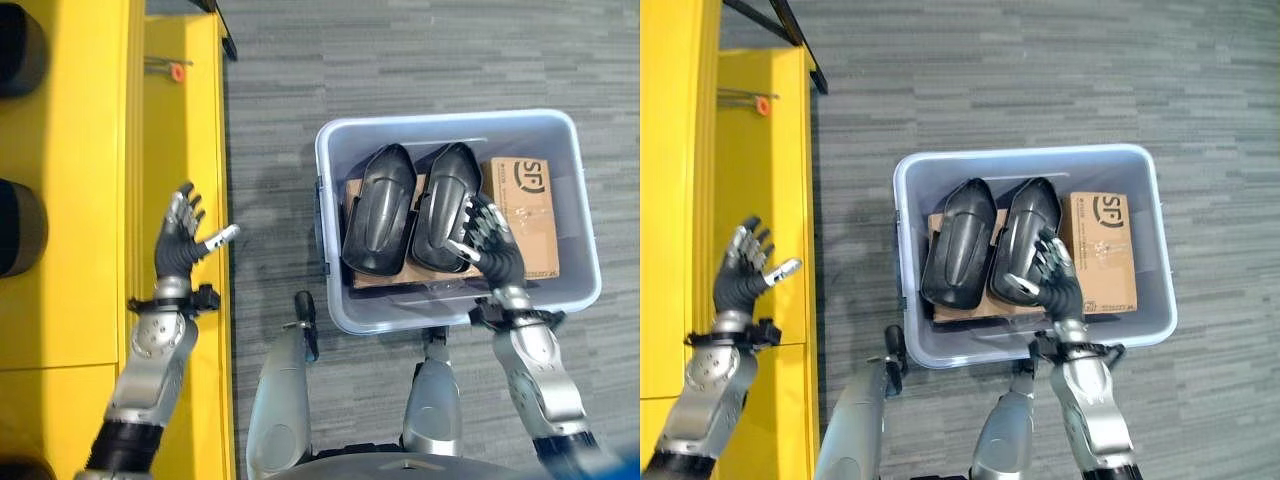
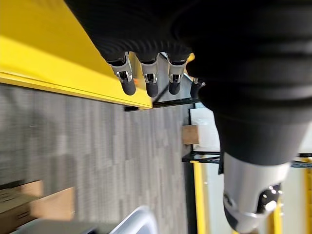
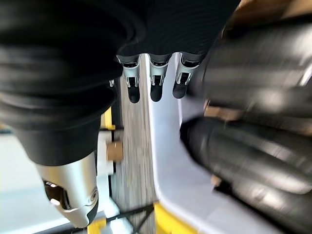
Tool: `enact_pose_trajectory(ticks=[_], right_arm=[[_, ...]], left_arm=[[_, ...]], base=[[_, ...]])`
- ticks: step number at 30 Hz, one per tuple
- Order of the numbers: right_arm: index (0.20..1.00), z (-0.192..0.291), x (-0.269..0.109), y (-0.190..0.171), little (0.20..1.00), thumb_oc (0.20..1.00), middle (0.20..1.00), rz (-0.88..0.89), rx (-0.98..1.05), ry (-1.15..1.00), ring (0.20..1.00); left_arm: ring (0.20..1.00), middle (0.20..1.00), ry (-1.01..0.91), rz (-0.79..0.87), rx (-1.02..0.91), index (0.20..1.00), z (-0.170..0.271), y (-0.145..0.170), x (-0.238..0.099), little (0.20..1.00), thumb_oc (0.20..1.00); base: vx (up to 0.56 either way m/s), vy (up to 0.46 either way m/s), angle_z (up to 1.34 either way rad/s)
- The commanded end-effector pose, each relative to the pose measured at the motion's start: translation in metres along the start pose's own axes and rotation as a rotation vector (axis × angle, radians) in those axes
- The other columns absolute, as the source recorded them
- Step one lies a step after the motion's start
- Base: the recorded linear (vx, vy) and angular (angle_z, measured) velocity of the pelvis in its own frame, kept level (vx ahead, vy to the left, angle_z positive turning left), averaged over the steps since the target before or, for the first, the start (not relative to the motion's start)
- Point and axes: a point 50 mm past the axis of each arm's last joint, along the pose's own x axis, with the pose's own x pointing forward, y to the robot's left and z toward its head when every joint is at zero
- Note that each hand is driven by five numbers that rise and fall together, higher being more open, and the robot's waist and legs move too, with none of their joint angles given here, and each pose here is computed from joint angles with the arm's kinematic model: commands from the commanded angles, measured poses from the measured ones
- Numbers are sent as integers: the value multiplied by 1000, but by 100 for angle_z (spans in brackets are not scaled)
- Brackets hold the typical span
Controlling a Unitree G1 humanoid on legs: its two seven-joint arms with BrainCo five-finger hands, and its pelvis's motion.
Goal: Move parts from the plastic box to the shelf.
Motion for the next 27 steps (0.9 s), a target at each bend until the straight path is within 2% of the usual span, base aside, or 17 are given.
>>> enact_pose_trajectory(ticks=[1, 3, 8, 13, 27], right_arm=[[1000, 10, 1, -25, 1000, 1000, 1000, -89, -34, -50, 1000], [1000, 8, 9, -14, 1000, 1000, 1000, -129, 47, -56, 1000], [1000, 21, 14, -24, 1000, 1000, 1000, -271, -118, -144, 1000], [1000, 27, 12, -38, 1000, 1000, 1000, -402, -195, -188, 1000], [1000, 22, 16, -42, 1000, 1000, 1000, -461, -169, -176, 1000]], left_arm=[[1000, 1000, -89, 65, -22, 1000, 10, -4, -21, 1000, 1000], [1000, 1000, -192, 68, -88, 1000, 30, -18, -9, 1000, 1000], [1000, 1000, -264, 99, -139, 1000, 43, -24, -6, 1000, 1000], [1000, 1000, -286, 133, -141, 1000, 46, -24, -6, 1000, 1000], [1000, 1000, -306, 140, -157, 1000, 49, -30, -6, 1000, 1000]], base=[[9, 45, 14], [-18, -24, 6], [-15, -36, -16], [-17, -7, -5], [-6, -3, 2]])
